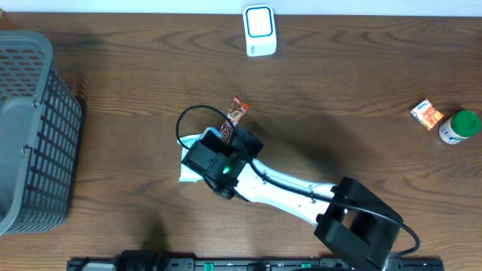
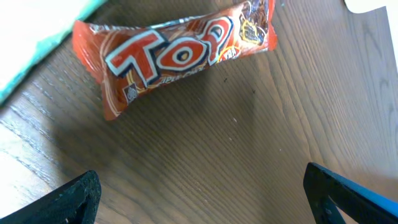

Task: Scan the item barcode
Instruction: 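Move the right gripper to the red TOP chocolate bar and grasp it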

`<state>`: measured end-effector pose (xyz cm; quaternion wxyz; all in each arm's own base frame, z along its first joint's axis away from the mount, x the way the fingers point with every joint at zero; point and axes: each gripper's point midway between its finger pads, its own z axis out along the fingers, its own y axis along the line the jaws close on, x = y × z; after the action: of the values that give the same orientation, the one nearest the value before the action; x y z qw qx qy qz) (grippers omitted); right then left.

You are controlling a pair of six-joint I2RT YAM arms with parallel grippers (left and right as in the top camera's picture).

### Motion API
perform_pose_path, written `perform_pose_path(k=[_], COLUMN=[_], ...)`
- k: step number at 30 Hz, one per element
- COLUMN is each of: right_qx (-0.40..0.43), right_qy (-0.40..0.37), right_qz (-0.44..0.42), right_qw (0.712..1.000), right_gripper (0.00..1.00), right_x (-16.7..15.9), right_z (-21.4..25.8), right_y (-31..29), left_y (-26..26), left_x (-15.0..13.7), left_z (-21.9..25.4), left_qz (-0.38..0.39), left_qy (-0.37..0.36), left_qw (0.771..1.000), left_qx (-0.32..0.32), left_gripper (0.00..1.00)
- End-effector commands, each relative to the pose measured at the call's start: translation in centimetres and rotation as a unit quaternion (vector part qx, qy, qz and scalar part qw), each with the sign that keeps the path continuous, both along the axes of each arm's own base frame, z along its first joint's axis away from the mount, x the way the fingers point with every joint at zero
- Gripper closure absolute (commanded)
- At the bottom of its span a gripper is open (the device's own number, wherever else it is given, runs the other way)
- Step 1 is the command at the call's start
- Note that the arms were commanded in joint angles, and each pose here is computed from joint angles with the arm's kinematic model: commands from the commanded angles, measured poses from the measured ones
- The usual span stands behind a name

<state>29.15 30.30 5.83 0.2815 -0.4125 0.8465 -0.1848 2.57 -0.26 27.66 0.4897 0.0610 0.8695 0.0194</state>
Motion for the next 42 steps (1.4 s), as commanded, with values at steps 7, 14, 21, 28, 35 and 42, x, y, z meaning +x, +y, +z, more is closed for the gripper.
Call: perform_pose_path(k=[7, 14, 21, 28, 35, 42], right_qx=[-0.003, -0.052, -0.044, -0.049, -0.034, 0.039], right_qy=[-0.011, 0.017, 0.010, 0.014, 0.009, 0.034], right_qz=[0.046, 0.052, 0.062, 0.049, -0.024, -0.081], right_qw=[0.999, 0.997, 0.997, 0.997, 0.999, 0.995], right_gripper=[0.01, 0.01, 0.01, 0.11, 0.99, 0.99], right_x=[-0.3, -0.7, -0.2, 1.0, 3.5, 4.8], right_z=[-1.3, -5.4, -6.8, -8.3, -8.3, 0.1], right_y=[2.5, 1.6, 2.6, 1.7, -1.0, -0.2], left_y=[0.1, 0.1, 0.1, 0.1, 0.1, 0.1], left_x=[-0.1, -0.1, -0.1, -0.1, -0.1, -0.1], left_z=[0.0, 0.0, 0.0, 0.0, 0.0, 0.0], left_qz=[-0.001, -0.001, -0.001, -0.001, -0.001, -0.001], left_qy=[-0.001, -0.001, -0.001, -0.001, -0.001, -0.001], left_qw=[1.000, 1.000, 1.000, 1.000, 1.000, 1.000], left_qx=[0.006, 0.006, 0.006, 0.006, 0.006, 0.006], left_gripper=[0.16, 0.16, 0.16, 0.16, 0.16, 0.16])
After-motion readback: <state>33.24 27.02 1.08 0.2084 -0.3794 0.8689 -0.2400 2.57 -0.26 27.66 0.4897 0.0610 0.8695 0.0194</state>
